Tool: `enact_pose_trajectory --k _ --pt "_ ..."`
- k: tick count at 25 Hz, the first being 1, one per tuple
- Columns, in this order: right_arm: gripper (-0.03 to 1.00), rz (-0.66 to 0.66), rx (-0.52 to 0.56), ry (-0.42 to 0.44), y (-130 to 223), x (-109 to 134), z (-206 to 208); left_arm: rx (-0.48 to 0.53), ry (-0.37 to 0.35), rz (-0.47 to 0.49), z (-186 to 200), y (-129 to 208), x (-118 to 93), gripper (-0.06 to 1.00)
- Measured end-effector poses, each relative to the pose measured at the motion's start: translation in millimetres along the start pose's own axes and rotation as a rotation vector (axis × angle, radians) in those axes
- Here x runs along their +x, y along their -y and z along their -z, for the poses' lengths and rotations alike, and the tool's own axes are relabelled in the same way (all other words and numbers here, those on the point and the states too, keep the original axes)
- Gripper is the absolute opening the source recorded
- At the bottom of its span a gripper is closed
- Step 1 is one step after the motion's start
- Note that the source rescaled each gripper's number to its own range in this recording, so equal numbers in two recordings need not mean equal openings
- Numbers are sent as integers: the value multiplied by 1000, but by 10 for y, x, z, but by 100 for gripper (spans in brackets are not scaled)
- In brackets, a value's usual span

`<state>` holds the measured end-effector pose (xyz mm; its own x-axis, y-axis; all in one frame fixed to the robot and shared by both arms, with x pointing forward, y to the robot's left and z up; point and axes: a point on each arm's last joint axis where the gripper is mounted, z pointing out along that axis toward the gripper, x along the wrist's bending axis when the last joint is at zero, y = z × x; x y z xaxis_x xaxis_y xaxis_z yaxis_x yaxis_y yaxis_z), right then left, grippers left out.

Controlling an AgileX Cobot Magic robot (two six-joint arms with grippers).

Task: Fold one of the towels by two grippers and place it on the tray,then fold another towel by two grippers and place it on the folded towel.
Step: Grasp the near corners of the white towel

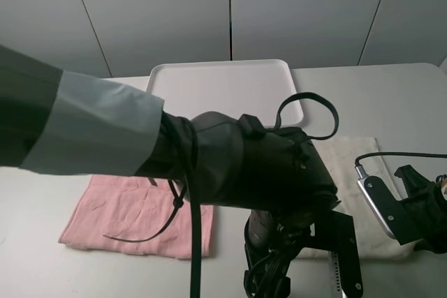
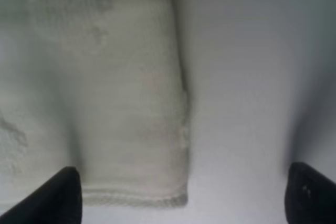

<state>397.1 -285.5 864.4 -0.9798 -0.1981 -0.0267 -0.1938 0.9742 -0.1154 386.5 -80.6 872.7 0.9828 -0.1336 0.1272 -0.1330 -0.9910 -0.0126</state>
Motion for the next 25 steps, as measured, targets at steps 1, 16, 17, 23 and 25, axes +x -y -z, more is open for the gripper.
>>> enact_pose_trajectory --k 1,16,17,23,25 --pt "22 0 0 0 0 0 0 9 4 -1 -20 5 -5 99" --pt "22 0 -1 0 -1 4 -2 35 19 3 -75 5 -14 99" --pt "22 0 -1 2 -1 2 -2 35 19 3 -75 5 -14 99" --pt "22 0 -1 2 -1 2 -2 32 19 5 -75 3 -14 99" --pt "22 0 -1 2 -1 2 -2 27 19 6 -76 -2 -14 99"
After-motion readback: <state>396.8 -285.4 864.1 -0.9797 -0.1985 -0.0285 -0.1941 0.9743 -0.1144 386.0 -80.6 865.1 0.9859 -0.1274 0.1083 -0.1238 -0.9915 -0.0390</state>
